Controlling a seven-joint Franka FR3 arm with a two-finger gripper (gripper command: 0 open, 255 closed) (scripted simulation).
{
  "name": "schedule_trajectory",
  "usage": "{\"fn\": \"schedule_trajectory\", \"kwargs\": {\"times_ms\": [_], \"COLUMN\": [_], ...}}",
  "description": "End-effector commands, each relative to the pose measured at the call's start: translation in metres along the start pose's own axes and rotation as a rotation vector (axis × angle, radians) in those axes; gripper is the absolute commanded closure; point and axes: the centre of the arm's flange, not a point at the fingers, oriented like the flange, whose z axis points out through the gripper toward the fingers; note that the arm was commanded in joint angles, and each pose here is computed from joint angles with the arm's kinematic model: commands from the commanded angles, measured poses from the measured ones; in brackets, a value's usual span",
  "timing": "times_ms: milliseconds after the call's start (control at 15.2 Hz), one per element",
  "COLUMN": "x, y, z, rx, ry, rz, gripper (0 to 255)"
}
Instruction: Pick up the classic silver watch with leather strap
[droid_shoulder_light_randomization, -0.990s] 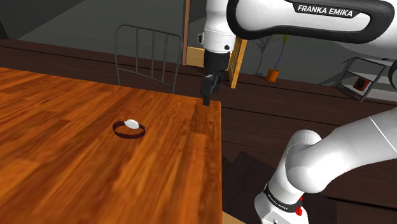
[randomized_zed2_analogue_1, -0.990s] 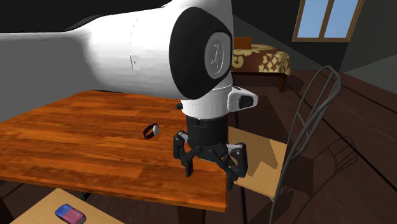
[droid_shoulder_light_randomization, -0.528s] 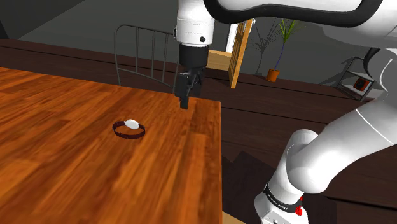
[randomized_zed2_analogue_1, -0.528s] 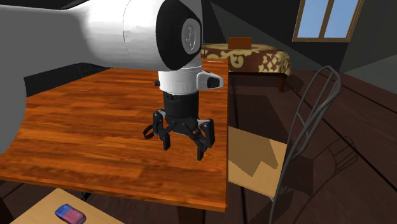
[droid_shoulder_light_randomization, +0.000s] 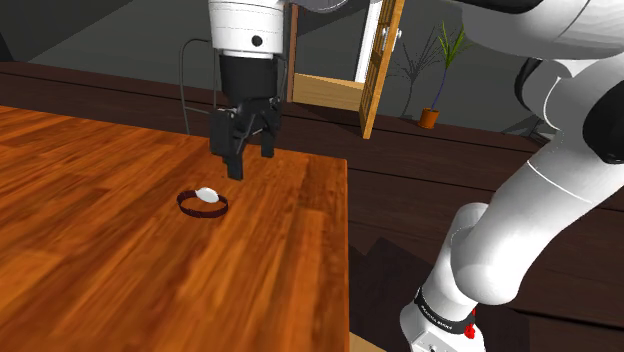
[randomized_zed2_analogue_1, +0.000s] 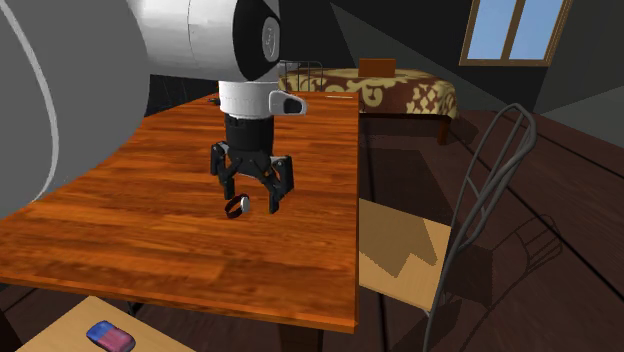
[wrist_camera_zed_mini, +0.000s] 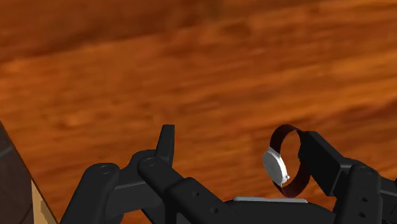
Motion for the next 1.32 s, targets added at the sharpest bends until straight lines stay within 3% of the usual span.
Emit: {"fn": "schedule_trajectory", "kwargs": {"times_ms": [0, 198, 792, 858, 1254], "x": [0.010, 0.023, 0.026, 0.026, 0.027], "y": [-0.019, -0.044, -0.042, -0.042, -0.042], "z": [-0.005, -0.011, 0.029, 0.029, 0.029], "rx": [0.017, 0.035, 0.035, 0.035, 0.035], "ry": [-0.006, -0.014, -0.014, -0.014, -0.014], "rz": [-0.006, -0.014, -0.014, -0.014, -0.014], "gripper": [0, 0, 0, 255, 255]}}
